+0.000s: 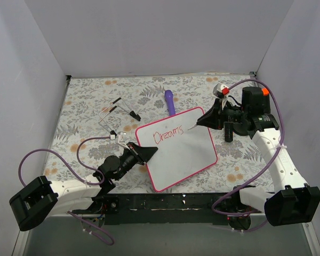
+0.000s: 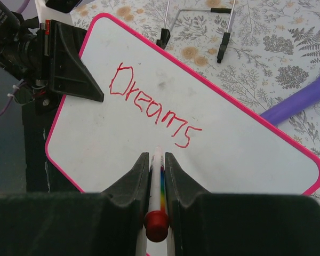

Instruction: Write a sentence on the whiteboard

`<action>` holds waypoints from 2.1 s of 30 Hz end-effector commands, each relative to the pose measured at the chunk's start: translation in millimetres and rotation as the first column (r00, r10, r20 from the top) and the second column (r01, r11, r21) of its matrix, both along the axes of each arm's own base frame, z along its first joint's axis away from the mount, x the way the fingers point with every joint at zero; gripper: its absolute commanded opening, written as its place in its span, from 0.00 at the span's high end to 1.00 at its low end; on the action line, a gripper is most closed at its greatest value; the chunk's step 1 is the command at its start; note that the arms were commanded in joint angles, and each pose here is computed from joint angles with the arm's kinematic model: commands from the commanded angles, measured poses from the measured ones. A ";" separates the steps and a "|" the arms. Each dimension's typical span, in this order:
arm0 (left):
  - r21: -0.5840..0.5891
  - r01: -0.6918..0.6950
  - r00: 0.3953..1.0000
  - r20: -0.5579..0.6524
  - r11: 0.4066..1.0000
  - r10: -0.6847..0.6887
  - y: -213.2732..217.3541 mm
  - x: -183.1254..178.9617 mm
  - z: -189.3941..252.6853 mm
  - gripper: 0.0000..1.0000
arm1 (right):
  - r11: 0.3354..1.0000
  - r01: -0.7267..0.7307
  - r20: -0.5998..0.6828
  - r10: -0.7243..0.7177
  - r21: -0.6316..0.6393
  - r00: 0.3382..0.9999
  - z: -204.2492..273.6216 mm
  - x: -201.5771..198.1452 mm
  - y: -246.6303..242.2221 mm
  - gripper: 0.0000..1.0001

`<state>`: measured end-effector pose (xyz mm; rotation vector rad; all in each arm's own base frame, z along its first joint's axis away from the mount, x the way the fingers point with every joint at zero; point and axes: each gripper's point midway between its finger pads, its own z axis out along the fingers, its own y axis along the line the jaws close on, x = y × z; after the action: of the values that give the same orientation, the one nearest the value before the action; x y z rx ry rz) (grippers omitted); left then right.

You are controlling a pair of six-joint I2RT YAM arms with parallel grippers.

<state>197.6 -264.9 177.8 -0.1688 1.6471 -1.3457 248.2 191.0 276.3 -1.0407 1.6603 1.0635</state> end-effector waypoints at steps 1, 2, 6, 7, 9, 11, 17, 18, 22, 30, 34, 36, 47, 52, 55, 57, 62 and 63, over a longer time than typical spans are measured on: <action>-0.202 0.019 0.991 0.133 0.979 0.009 6.7 -4.2 66.7 1.00 | 0.999 -0.027 0.065 0.025 0.026 0.998 10.3 -4.8 -0.5 0.99; -0.202 0.017 0.991 0.132 0.979 0.010 7.3 -3.9 65.8 1.00 | 0.999 -0.027 0.066 0.025 0.027 0.997 10.1 -4.6 -1.4 0.99; -0.208 0.020 0.991 0.135 0.978 0.008 7.9 -4.2 67.6 1.00 | 0.999 -0.033 0.066 0.031 0.034 0.997 10.2 -5.4 -2.3 0.99; -0.208 0.020 0.991 0.134 0.978 0.008 8.3 -4.3 67.4 1.00 | 0.999 -0.035 0.062 0.032 0.034 0.998 9.2 -5.6 -2.3 0.99; -0.208 0.024 0.991 0.133 0.978 0.004 8.4 -4.6 66.4 1.00 | 0.999 -0.040 0.065 0.037 0.035 0.997 8.9 -7.0 -2.4 0.99; -0.213 0.025 0.991 0.136 0.977 0.005 9.1 -4.6 68.1 1.00 | 0.999 -0.037 0.060 0.035 0.034 0.998 6.9 -6.9 -3.3 0.99; -0.217 0.029 0.991 0.133 0.976 0.000 10.7 -5.5 67.2 1.00 | 0.998 -0.047 0.063 0.044 0.034 0.997 4.3 -9.4 -3.8 0.99; -0.217 0.029 0.991 0.131 0.976 -0.001 10.9 -5.5 66.6 1.00 | 0.998 -0.047 0.062 0.045 0.034 0.997 3.6 -9.6 -3.8 0.99; -0.222 0.031 0.991 0.132 0.975 -0.001 11.7 -5.4 66.7 1.00 | 0.998 -0.052 0.057 0.050 0.034 0.997 0.6 -10.5 -4.0 0.99; -0.226 0.037 0.991 0.130 0.974 -0.007 12.2 -6.1 65.9 1.00 | 0.998 -0.055 0.058 0.053 0.036 0.997 -1.4 -11.9 -4.5 0.99; -0.226 0.037 0.992 0.126 0.973 -0.008 12.1 -5.3 65.0 1.00 | 0.998 -0.055 0.059 0.053 0.037 0.997 -1.9 -12.1 -5.1 0.99; -0.226 0.040 0.992 0.124 0.973 -0.012 11.3 -5.6 64.8 1.00 | 0.998 -0.056 0.060 0.053 0.036 0.997 -1.9 -12.1 -5.2 0.99; -0.232 0.056 0.992 0.124 0.971 -0.027 10.7 -7.5 65.0 1.00 | 0.998 -0.056 0.059 0.054 0.039 0.997 -3.4 -13.2 -5.7 0.99; -0.232 0.059 0.992 0.120 0.971 -0.032 10.5 -7.7 63.5 1.00 | 0.998 -0.053 0.059 0.051 0.038 0.997 -4.3 -12.6 -6.2 0.99; -0.232 0.058 0.992 0.120 0.971 -0.031 10.9 -7.1 63.5 1.00 | 0.998 -0.052 0.057 0.050 0.038 0.997 -4.8 -12.5 -6.5 0.99; -0.233 0.060 0.992 0.121 0.971 -0.032 10.8 -7.4 63.9 1.00 | 0.998 -0.053 0.056 0.051 0.038 0.997 -5.6 -12.4 -6.1 0.99; -0.235 0.063 0.992 0.122 0.970 -0.035 10.6 -7.5 64.1 1.00 | 0.998 -0.052 0.053 0.050 0.037 0.997 -6.4 -12.0 -6.2 0.99; -0.236 0.065 0.992 0.121 0.970 -0.037 10.4 -7.7 64.1 1.00 | 0.998 -0.050 0.056 0.048 0.037 0.997 -5.7 -12.2 -6.6 0.99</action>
<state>196.0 -258.6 176.2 -0.1718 1.6439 -1.3968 237.5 184.7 263.6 -1.0573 1.6281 1.1037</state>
